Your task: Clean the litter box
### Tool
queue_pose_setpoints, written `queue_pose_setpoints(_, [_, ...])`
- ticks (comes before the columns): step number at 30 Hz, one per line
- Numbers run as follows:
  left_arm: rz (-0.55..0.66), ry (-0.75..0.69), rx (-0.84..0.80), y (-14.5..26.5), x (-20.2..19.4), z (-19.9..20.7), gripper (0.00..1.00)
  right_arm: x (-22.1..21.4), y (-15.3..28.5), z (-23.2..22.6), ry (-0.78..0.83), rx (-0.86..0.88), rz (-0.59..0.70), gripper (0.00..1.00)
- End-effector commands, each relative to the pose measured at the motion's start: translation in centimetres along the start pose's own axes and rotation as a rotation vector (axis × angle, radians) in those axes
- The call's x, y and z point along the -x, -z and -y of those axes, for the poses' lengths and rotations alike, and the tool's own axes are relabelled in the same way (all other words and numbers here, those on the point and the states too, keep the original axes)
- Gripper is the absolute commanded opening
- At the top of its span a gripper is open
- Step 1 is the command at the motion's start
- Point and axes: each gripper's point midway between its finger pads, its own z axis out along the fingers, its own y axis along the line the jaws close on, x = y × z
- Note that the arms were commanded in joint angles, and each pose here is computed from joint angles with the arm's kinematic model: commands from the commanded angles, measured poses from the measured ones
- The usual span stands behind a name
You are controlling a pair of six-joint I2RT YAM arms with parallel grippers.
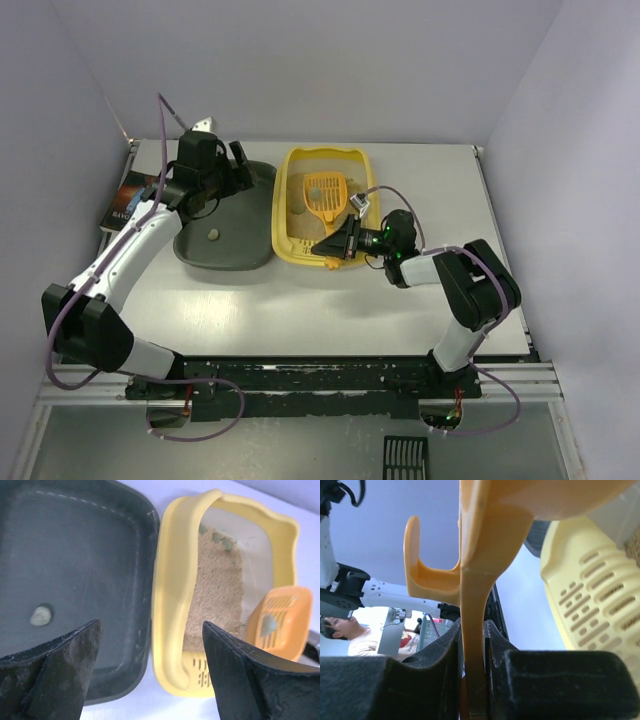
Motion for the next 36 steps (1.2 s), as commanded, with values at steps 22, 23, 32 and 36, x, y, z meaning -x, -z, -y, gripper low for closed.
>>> queue_pose_setpoints(22, [0.076, -0.103, 0.098, 4.5, 0.0, -5.4, 0.94, 5.4, 1.5, -0.2, 0.459, -0.22, 0.256, 0.0])
queue_pose_setpoints(23, [0.073, -0.1, 0.094, 4.4, -0.1, -5.4, 0.94, 5.3, 1.6, 0.2, 0.444, -0.242, 0.25, 0.0])
queue_pose_setpoints(32, [0.039, -0.037, 0.082, 4.3, -0.9, -5.8, 0.95, 3.5, -1.8, 3.9, -0.097, -0.523, -0.135, 0.0])
queue_pose_setpoints(36, [0.038, -0.018, 0.077, 4.2, -1.0, -6.0, 0.95, 3.4, -2.4, 3.2, 0.016, -0.721, -0.133, 0.0])
